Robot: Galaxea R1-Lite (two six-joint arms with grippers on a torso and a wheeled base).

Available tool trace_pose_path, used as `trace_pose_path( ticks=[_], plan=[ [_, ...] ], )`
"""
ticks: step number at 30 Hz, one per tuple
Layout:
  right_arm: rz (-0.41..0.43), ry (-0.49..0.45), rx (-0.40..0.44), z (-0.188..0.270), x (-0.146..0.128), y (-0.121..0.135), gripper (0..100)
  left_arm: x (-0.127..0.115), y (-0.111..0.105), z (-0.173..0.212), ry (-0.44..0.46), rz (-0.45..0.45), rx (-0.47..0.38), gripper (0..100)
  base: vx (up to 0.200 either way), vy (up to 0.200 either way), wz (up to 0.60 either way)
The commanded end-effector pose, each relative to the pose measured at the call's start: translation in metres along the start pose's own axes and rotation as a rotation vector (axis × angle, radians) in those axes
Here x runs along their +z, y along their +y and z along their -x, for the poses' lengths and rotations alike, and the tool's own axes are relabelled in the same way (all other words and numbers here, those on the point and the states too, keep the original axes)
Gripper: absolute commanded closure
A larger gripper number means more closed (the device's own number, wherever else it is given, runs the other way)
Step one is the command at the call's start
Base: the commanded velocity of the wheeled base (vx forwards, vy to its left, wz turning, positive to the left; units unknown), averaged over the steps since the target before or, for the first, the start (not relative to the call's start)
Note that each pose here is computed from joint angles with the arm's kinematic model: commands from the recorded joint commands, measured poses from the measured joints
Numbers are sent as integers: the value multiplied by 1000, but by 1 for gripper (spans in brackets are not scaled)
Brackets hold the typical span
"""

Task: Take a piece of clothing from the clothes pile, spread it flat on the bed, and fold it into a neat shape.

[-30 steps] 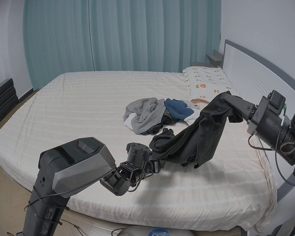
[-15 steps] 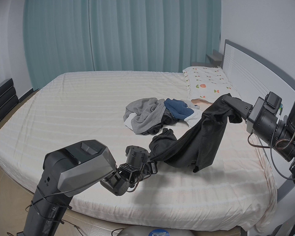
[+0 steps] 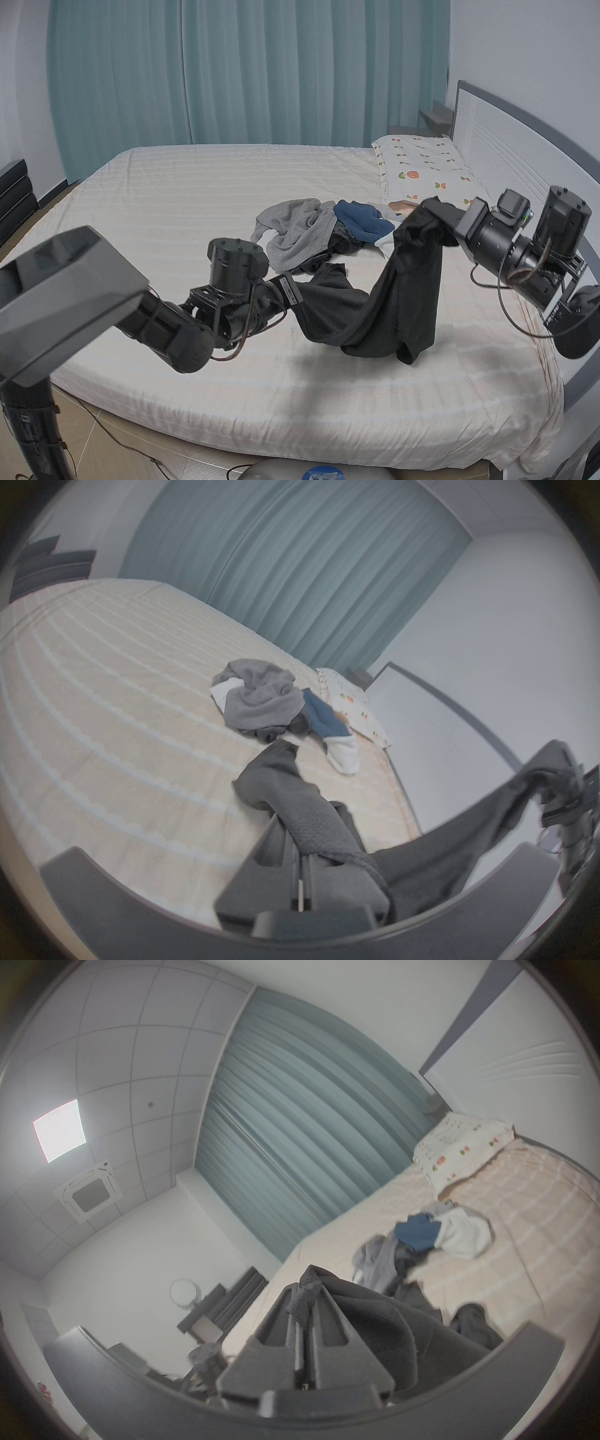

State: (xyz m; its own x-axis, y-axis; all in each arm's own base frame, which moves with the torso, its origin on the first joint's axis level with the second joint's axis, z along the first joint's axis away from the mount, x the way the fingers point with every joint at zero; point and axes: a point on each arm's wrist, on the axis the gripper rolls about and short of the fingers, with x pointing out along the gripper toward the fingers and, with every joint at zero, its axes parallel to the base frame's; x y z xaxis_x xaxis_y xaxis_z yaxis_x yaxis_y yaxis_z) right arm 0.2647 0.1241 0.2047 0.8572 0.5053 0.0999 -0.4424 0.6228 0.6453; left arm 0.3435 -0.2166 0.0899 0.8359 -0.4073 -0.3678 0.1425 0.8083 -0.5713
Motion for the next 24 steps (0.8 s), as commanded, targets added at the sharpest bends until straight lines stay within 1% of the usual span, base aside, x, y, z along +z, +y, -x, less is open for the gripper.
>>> trace_pose_path(
  ticks=[1, 2, 4, 5, 7, 9, 11, 12, 15, 16, 17, 18, 21, 24],
  plan=[
    [16, -193, 56, -48, 24, 10, 100, 84, -45, 80, -145, 175, -119, 100, 0, 0, 0],
    [20, -233, 83, -48, 35, 18, 100, 96, -48, 92, -150, 219, -126, 100, 0, 0, 0],
    [21, -260, 105, -43, 43, 25, 100, 104, -49, 109, -115, 255, -141, 100, 0, 0, 0],
    [19, -259, 109, -40, 44, 26, 100, 106, -47, 114, -108, 257, -143, 100, 0, 0, 0],
    [12, -229, 95, -34, 38, 21, 100, 109, -36, 118, -113, 260, -119, 100, 0, 0, 0],
    [6, -151, 45, -30, 19, 6, 100, 104, -24, 120, -98, 263, -81, 100, 0, 0, 0],
    [7, -105, 17, -28, 7, -3, 100, 99, -18, 121, -83, 264, -62, 100, 0, 0, 0],
    [-4, -62, -15, -26, -4, -13, 100, 90, -10, 121, -54, 268, -37, 100, 0, 0, 0],
    [-12, -14, -53, -21, -16, -24, 100, 75, 1, 120, -5, 265, 6, 100, 0, 0, 0],
    [-23, 18, -62, -18, -22, -29, 100, 67, 5, 122, 22, 263, 18, 100, 0, 0, 0],
    [-23, 22, -64, -17, -23, -29, 100, 66, 6, 122, 25, 264, 22, 100, 0, 0, 0],
    [-32, 57, -75, -15, -32, -34, 100, 58, 9, 126, 64, 260, 18, 100, 0, 0, 0],
    [-52, 70, -82, -14, -38, -37, 100, 50, 14, 130, 110, 259, 14, 100, 0, 0, 0],
    [-75, 82, -99, -16, -43, -41, 100, 47, 17, 131, 126, 260, 19, 100, 0, 0, 0]
  ],
)
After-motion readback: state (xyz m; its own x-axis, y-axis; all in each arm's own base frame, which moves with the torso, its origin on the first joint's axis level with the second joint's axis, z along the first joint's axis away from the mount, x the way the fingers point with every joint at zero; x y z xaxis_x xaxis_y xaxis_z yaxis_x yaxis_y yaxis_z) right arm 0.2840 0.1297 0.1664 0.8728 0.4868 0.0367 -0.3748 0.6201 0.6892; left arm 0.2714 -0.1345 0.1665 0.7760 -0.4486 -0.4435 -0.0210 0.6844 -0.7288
